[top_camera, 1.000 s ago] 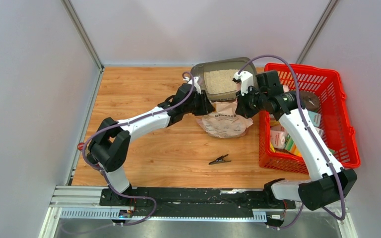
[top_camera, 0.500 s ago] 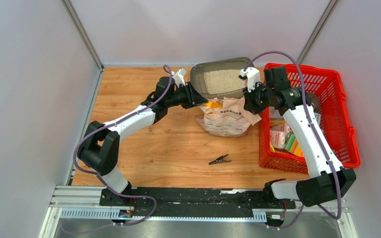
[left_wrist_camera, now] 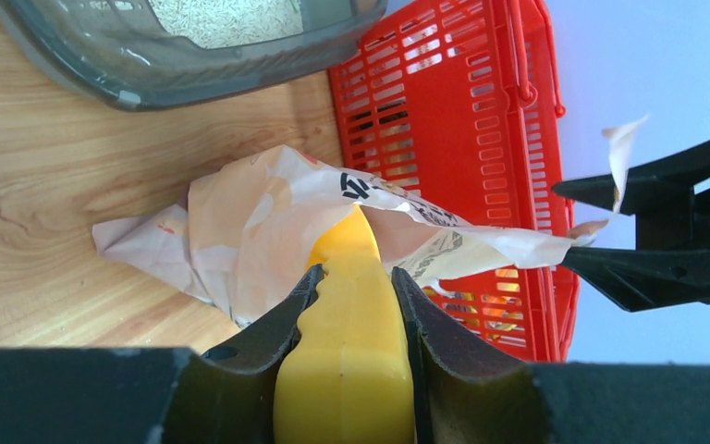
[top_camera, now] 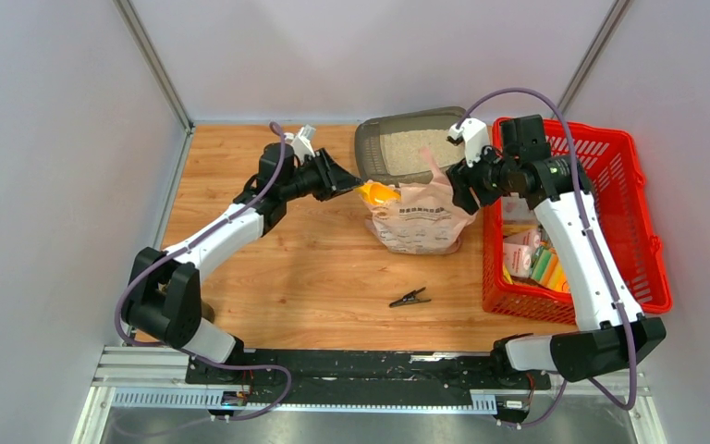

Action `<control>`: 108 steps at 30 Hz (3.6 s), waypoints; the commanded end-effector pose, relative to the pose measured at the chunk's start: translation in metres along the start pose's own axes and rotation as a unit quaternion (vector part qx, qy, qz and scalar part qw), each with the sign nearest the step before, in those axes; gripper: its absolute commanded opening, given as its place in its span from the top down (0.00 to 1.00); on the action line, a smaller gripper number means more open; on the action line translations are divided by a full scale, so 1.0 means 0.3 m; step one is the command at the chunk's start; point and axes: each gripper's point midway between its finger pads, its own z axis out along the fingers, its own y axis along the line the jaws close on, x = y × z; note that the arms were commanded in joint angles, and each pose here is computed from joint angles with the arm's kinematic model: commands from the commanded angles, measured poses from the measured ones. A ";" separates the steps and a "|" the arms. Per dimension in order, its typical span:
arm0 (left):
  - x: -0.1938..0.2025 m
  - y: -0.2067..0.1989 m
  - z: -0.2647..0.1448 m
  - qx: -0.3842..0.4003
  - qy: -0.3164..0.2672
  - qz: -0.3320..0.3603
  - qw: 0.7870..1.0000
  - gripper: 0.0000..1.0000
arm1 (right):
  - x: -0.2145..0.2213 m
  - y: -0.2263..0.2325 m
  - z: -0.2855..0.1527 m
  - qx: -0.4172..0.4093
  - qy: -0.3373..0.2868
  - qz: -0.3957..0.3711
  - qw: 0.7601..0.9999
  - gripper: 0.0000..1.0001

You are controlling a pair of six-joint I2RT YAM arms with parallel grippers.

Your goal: Fill the litter box with clean litter

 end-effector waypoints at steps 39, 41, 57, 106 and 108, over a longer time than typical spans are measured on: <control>-0.204 -0.126 -0.130 0.050 -0.096 -0.058 0.992 1.00 | -0.097 -0.019 -0.220 0.060 -0.060 -0.028 0.996 0.00; -0.210 -0.128 -0.137 0.049 -0.099 -0.059 0.992 1.00 | -0.099 -0.022 -0.213 0.061 -0.061 -0.031 0.996 0.00; -0.292 -0.145 -0.190 0.033 -0.124 -0.073 0.989 1.00 | -0.094 -0.049 -0.169 0.065 -0.052 -0.046 0.995 0.00; -0.574 -0.375 0.058 -0.053 -0.157 0.438 0.883 1.00 | -0.087 -0.098 -0.165 0.110 -0.063 -0.071 0.989 0.00; -0.516 -0.418 -0.064 -0.046 -0.153 0.401 0.902 1.00 | -0.085 -0.093 -0.169 0.108 -0.062 -0.070 0.990 0.00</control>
